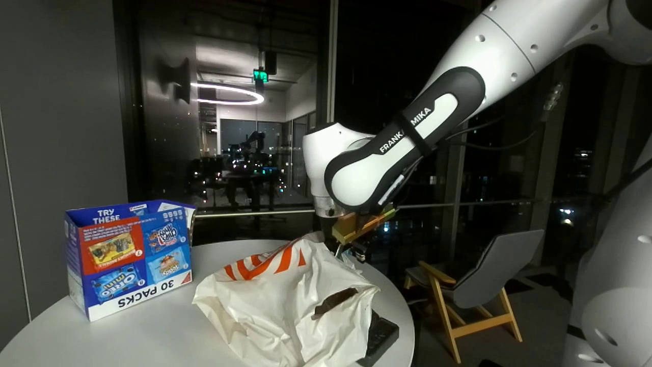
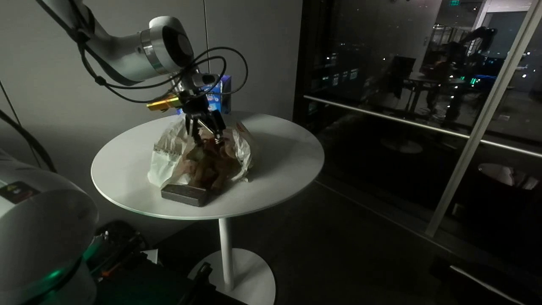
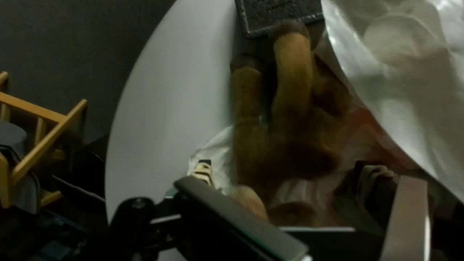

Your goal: Empty the plastic

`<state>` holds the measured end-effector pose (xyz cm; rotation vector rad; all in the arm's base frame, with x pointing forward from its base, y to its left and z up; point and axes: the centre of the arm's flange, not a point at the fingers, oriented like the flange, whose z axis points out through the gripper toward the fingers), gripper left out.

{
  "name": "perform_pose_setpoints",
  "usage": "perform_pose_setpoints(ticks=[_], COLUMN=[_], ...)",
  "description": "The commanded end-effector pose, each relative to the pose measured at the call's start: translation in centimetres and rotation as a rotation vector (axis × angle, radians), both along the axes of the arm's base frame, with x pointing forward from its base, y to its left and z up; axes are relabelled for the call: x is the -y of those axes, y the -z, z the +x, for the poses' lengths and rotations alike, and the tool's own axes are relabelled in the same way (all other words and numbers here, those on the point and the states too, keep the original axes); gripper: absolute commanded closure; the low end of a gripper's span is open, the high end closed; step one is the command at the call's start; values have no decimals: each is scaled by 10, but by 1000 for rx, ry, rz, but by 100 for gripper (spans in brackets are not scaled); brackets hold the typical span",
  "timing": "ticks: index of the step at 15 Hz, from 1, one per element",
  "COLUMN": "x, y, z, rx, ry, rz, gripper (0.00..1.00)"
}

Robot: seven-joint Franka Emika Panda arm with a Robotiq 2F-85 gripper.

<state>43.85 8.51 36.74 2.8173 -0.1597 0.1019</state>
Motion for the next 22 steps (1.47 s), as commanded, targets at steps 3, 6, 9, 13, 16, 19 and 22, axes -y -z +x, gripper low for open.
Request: perform_pose_setpoints(ticks=[3,6,9,13,16,19,22], x=[-14,-32,-52,-71,-83,-92,-85], y=[12,37,45,56,58,70,103], z=[-2,-2,9,10,14,29,33], rx=[143,189,189,168,134,71,-9], ry=[-209,-319,-457,-639,-789,-945,-1034], rz=[174,271,336,412,439,357,286], gripper=[0,0,0,0,0,0,0])
